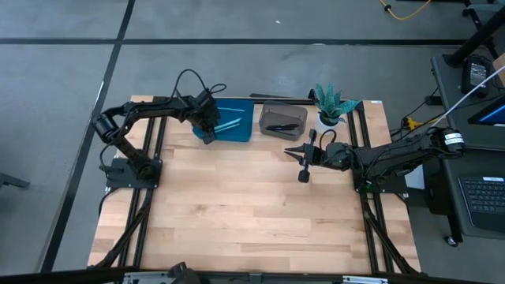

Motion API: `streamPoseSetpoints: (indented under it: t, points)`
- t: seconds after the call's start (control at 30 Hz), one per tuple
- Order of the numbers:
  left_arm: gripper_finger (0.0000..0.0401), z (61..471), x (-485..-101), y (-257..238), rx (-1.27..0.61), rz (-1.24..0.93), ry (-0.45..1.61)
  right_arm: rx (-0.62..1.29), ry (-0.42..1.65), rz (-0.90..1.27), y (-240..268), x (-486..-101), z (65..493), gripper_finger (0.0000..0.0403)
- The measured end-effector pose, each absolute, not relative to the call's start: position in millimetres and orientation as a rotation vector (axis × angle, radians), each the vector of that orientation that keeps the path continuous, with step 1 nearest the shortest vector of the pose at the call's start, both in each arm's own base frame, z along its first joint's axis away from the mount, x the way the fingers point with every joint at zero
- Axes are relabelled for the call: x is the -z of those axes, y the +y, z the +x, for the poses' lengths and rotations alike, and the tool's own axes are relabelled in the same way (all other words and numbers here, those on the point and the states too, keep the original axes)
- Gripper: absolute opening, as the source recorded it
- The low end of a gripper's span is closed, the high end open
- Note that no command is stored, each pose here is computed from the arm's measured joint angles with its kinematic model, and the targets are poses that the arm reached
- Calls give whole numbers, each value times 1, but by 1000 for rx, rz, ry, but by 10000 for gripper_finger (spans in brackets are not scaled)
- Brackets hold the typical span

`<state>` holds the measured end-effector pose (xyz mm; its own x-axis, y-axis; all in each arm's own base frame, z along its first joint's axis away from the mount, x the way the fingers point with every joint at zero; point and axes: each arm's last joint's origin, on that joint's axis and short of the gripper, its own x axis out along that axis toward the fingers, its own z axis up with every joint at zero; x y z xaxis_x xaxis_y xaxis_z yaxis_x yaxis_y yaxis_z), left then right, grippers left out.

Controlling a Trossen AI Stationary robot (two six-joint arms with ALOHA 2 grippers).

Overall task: Sort pens & pencils
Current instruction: Put the light green pencil into the blue bin

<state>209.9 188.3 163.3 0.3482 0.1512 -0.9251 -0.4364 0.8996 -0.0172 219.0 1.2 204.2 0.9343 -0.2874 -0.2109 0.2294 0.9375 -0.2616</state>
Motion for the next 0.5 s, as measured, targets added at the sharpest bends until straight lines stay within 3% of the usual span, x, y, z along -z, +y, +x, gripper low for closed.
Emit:
streamPoseSetpoints:
  t: [0.27,0.5]
  points:
    - [20,210,-164,189,-428,-313,1145,267,250,-237,1,-204,219,37]
    - [66,211,-164,190,-432,-309,1135,267,250,-236,1,-204,219,37]
